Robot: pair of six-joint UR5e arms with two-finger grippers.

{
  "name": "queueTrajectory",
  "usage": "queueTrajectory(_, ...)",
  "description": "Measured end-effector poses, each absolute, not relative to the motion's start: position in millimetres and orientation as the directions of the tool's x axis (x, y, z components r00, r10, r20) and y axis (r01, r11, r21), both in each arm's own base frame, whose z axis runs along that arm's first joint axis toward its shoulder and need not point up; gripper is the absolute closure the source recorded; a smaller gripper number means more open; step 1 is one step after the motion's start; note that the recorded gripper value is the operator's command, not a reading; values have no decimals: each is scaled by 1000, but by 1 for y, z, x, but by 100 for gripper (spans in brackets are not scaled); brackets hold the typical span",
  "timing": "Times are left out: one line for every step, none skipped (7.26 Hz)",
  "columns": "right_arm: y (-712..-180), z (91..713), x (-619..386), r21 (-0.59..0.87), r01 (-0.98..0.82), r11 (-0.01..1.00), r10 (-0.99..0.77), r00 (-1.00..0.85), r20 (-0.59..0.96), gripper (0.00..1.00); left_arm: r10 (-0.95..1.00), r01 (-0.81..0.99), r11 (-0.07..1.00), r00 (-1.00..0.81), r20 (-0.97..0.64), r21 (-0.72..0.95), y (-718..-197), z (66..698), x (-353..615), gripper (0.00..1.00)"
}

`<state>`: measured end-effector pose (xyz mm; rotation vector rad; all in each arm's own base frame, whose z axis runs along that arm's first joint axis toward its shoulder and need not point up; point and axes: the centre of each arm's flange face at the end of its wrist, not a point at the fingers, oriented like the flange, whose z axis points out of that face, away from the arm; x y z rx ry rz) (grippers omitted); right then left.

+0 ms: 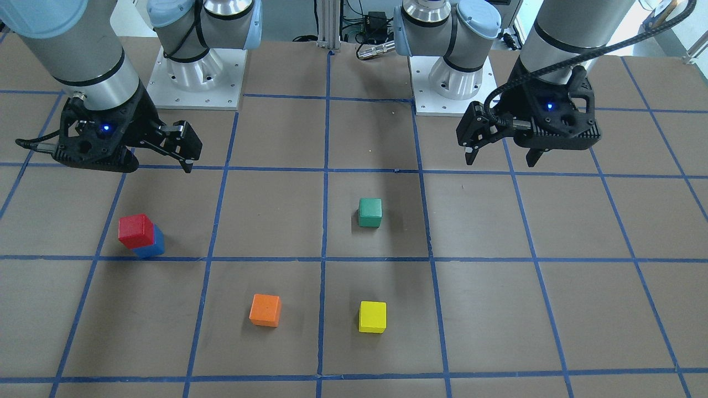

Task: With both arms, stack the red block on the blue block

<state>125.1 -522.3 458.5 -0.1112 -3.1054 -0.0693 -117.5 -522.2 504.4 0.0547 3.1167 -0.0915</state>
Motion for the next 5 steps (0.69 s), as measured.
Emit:
queueTrajectory(-522,459,124,42,73,996,72,-997,35,0,34,36,998,-999,-24,-58,-522,504,-118,0)
queueTrajectory(-522,459,124,42,73,996,72,-997,35,0,35,36,998,-999,-24,-58,-522,504,-118,0)
queueTrajectory(-522,460,124,40,73,997,71,-997,35,0,35,36,998,-999,-24,-58,-522,504,-118,0)
queueTrajectory(-522,460,124,39,71,997,70,-997,34,0,35,36,998,-999,-24,-58,-522,504,-118,0)
queueTrajectory(-522,460,123,39,68,997,67,-997,35,0,35,36,998,-999,-24,-58,-522,504,-118,0)
